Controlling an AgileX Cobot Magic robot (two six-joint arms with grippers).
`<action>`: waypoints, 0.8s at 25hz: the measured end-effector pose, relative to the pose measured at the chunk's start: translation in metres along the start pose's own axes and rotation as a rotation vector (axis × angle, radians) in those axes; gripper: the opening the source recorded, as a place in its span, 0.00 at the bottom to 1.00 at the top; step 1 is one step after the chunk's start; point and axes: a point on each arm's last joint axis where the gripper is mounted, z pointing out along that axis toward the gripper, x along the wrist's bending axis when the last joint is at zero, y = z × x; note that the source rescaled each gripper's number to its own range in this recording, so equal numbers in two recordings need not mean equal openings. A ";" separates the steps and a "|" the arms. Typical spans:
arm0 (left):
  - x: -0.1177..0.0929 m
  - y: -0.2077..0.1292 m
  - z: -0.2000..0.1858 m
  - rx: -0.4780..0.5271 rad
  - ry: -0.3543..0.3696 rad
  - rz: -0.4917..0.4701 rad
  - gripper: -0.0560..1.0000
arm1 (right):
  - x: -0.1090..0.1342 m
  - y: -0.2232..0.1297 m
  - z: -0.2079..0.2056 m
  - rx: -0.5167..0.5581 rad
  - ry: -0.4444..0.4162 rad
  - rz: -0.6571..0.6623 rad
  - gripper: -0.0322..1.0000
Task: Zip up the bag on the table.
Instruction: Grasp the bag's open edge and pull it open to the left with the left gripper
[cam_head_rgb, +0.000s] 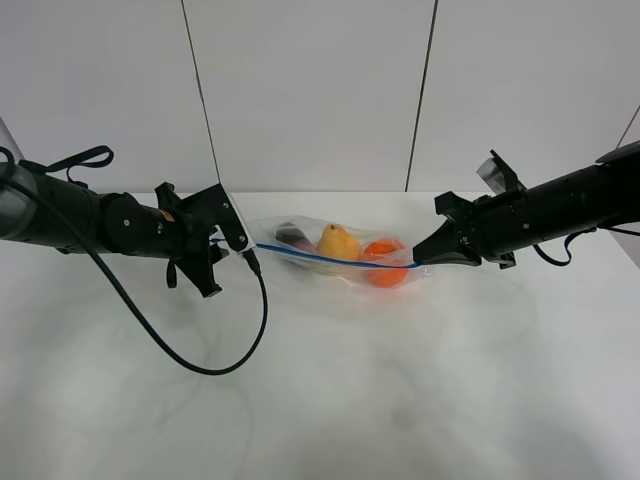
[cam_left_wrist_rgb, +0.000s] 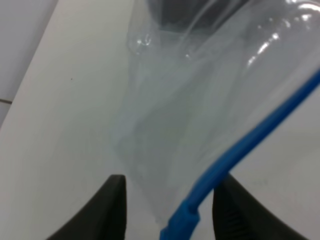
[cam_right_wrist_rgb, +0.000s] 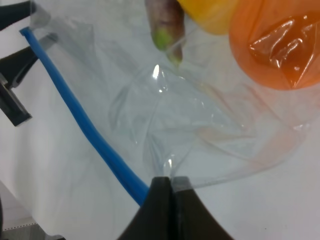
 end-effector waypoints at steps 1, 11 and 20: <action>0.000 0.000 0.000 0.000 0.001 -0.019 0.87 | 0.000 0.000 0.000 0.000 0.000 0.000 0.03; 0.001 0.000 0.000 -0.001 0.003 -0.392 0.87 | -0.001 -0.001 0.000 0.008 -0.009 -0.012 0.03; -0.002 -0.003 0.000 0.027 -0.021 -0.655 0.87 | -0.002 -0.002 0.000 0.019 -0.023 -0.028 0.03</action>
